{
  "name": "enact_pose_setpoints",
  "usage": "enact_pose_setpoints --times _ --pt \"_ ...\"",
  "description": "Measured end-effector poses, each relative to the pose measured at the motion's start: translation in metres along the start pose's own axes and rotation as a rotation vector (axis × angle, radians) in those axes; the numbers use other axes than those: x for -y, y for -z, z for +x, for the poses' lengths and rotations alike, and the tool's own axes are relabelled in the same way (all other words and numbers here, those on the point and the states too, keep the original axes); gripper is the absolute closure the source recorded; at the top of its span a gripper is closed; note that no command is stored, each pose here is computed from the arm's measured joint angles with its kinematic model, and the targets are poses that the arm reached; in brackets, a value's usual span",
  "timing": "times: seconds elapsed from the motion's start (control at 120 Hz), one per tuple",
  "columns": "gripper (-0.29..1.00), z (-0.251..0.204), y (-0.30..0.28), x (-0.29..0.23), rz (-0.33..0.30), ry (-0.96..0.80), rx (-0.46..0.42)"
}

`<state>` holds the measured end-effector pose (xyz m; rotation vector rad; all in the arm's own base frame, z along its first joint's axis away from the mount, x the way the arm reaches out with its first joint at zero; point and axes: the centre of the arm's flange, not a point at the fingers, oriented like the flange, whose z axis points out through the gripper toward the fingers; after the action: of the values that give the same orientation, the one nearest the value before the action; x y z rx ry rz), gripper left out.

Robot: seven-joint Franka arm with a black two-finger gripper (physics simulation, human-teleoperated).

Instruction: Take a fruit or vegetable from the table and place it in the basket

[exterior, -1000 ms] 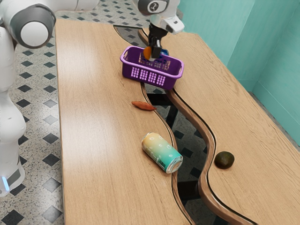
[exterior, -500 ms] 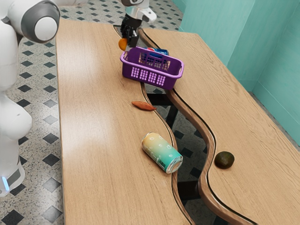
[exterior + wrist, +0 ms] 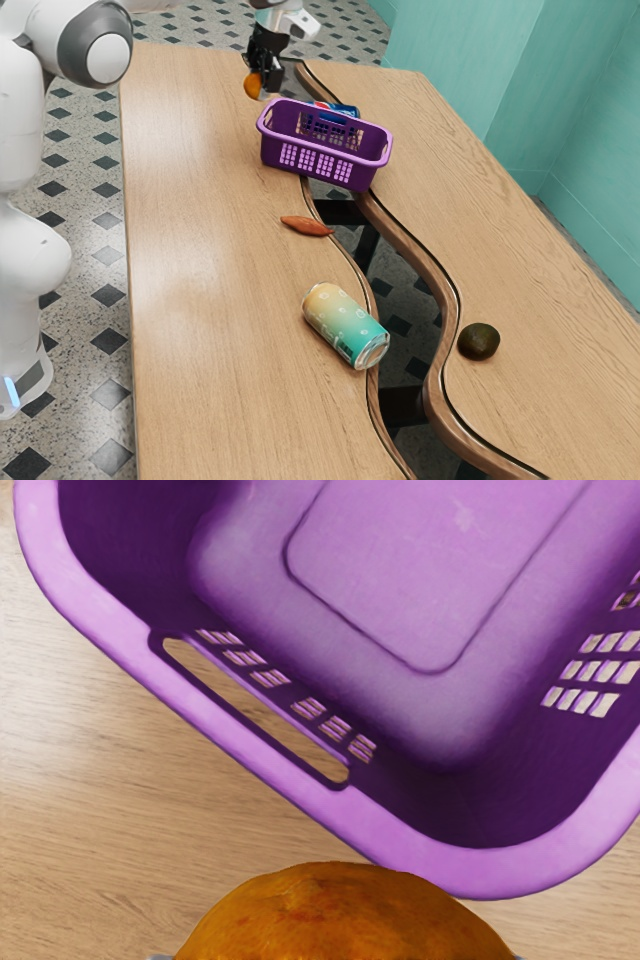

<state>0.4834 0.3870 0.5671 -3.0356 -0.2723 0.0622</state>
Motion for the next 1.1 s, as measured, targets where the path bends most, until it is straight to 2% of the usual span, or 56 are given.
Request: enact_pose_setpoints --times 0.108,0.383,0.517,0.633,0.8,0.842,0.883,0.942,1.025,1.058,1.1 --pt "0.36 0.009 0.001 -0.005 0.007 -0.028 -0.029" --pt "0.37 0.04 -0.01 -0.01 -0.034 -0.121 -0.094" --pt "0.36 0.052 -0.01 -0.021 -0.024 -0.167 -0.106" --pt "0.16 0.053 -0.01 -0.022 -0.019 -0.179 -0.105" --pt "0.05 0.054 -0.001 -0.031 -0.007 -0.201 -0.11" --pt "0.03 0.054 0.021 -0.058 0.02 -0.23 -0.122" --pt "0.03 0.058 0.057 -0.118 0.057 -0.302 -0.142" --pt "0.02 0.06 0.1 -0.245 0.096 -0.464 -0.177" --pt "0.01 0.038 0.125 -0.411 0.13 -0.693 -0.198" --pt "0.01 0.032 0.122 -0.444 0.131 -0.737 -0.189" --pt "0.01 0.032 0.116 -0.453 0.131 -0.736 -0.173"
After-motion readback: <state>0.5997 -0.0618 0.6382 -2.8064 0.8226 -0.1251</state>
